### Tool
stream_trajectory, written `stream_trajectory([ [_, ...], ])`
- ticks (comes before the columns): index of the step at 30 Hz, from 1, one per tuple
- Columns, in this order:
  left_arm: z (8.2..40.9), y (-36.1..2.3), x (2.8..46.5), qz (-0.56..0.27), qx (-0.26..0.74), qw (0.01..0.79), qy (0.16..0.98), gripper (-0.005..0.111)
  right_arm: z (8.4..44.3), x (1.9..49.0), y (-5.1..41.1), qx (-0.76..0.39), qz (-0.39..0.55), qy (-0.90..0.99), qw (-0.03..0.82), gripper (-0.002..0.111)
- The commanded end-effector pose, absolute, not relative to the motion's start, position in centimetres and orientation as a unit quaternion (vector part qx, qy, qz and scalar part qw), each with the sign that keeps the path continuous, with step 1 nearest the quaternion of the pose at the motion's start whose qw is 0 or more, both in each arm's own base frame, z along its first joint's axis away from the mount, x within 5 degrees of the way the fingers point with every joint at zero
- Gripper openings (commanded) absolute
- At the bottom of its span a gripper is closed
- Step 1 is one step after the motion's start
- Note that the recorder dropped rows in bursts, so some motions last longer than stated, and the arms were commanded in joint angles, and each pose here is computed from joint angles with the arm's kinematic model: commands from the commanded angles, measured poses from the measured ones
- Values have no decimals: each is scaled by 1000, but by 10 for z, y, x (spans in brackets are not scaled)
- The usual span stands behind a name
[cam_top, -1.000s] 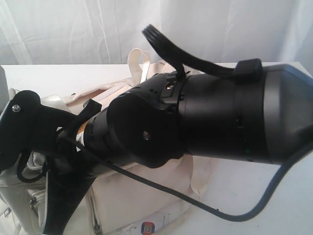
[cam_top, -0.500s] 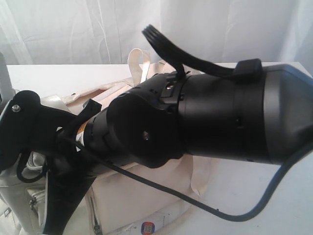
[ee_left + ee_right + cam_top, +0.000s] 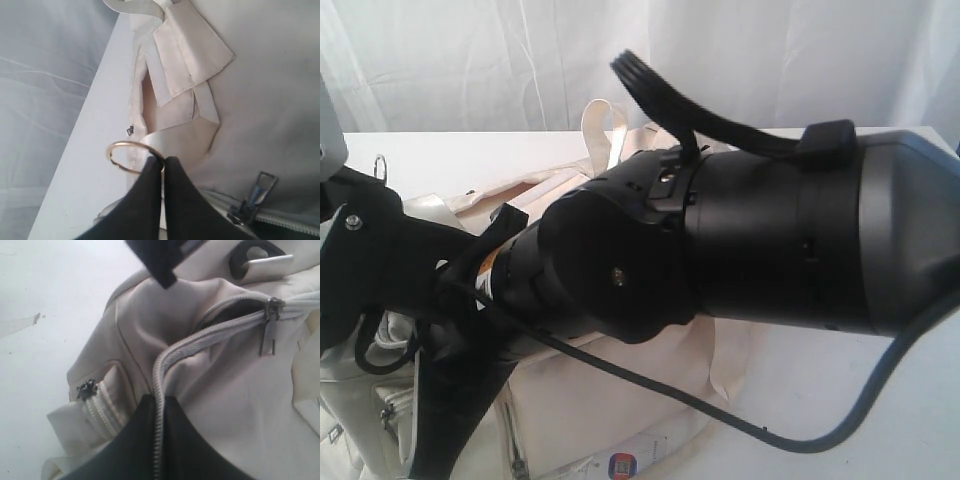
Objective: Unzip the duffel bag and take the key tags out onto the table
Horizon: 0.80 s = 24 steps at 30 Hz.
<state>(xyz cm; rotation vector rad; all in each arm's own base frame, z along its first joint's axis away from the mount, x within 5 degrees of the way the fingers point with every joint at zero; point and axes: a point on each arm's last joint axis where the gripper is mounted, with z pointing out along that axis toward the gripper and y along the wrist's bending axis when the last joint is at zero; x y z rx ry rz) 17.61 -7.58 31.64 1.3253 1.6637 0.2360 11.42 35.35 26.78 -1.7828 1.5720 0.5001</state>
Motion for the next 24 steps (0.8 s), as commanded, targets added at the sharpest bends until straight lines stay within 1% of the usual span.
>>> stream_trajectory([
  [1,319,-76,169,63,544,450,706,0,267,113,350,-690,193,614,333,0],
  [5,324,-75,157,25,552,397,733,0,267,113,349,-691,192,614,330,0],
  [6,331,-74,152,12,543,391,743,0,267,112,349,-691,192,614,329,0],
  [8,347,-72,145,-1,517,404,754,0,267,112,349,-691,192,614,329,0],
  [10,358,-70,137,-10,520,392,759,0,267,112,349,-691,192,614,329,0],
  [13,360,-67,133,-6,520,365,772,0,267,112,349,-691,192,615,328,0],
  [14,359,-62,135,12,500,356,789,0,266,112,349,-691,192,616,327,0],
  [16,358,-48,141,76,450,339,823,0,266,112,349,-687,194,620,324,0],
  [17,357,-37,145,126,403,322,847,0,266,112,349,-685,195,623,323,0],
  [19,353,-21,152,201,344,278,874,0,266,112,349,-685,195,624,321,0],
  [20,352,-19,155,218,333,266,878,0,266,112,349,-685,195,624,321,0],
  [24,341,-24,170,217,338,234,885,0,265,112,348,-687,194,625,315,0],
])
